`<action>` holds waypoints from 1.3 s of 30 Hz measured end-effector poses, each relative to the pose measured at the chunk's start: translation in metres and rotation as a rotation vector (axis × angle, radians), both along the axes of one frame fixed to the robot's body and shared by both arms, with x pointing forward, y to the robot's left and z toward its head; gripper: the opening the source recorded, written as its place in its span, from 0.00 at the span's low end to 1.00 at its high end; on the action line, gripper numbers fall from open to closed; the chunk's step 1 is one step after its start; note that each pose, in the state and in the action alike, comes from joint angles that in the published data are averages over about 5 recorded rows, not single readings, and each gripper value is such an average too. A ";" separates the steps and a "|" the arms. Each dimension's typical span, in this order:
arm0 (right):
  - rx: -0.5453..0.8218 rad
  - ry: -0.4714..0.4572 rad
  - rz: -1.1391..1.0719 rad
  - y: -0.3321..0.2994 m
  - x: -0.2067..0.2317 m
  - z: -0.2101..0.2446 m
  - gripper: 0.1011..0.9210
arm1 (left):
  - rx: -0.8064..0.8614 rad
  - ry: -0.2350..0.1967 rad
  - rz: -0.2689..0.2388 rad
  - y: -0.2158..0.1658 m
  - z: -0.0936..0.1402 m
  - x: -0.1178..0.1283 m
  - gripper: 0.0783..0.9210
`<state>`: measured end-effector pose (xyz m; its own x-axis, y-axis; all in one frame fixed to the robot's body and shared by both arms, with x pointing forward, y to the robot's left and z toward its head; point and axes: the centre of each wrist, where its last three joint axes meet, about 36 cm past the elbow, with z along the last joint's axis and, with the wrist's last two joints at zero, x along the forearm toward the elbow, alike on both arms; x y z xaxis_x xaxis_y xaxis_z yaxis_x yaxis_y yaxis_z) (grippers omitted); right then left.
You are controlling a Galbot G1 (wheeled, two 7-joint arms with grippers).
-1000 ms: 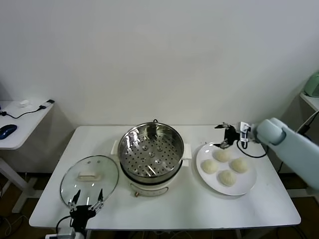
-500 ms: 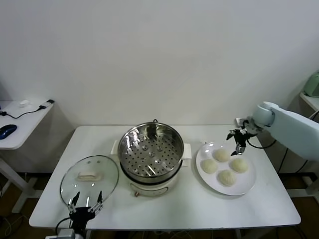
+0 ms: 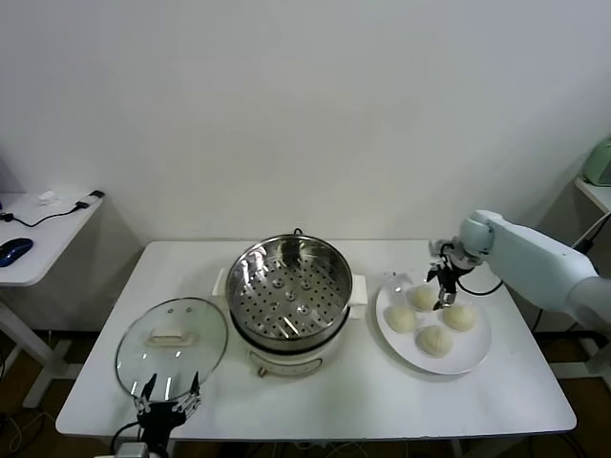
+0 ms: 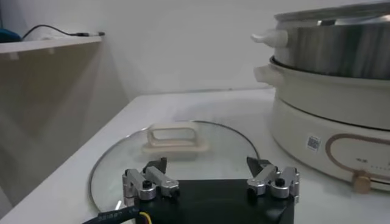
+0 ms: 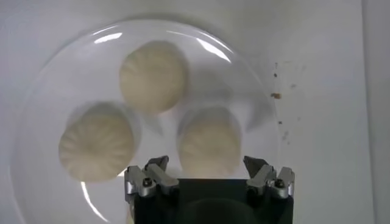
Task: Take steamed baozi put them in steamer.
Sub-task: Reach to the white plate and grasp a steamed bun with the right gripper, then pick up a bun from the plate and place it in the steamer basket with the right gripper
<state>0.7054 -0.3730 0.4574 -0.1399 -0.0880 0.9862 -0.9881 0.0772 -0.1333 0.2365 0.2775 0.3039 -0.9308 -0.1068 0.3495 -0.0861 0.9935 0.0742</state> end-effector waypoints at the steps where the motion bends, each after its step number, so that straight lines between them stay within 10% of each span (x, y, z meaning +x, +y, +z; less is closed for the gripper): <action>1: -0.001 0.000 -0.003 0.000 0.000 -0.001 0.88 | 0.000 0.001 -0.001 0.000 0.000 0.000 0.88; 22: 0.035 -0.012 0.014 -0.002 0.007 0.021 0.69 | 0.011 0.006 -0.010 -0.006 -0.001 -0.008 0.88; 39: 0.083 -0.203 0.582 0.141 0.005 0.240 0.67 | 0.013 -0.009 -0.042 -0.016 0.007 -0.011 0.88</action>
<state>0.7099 -0.2323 0.6972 -0.2301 -0.2818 0.9315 -0.8267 -0.4485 -0.3398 0.2251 0.2618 0.3113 -0.9378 -0.0723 0.3395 -0.0454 0.9952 0.0865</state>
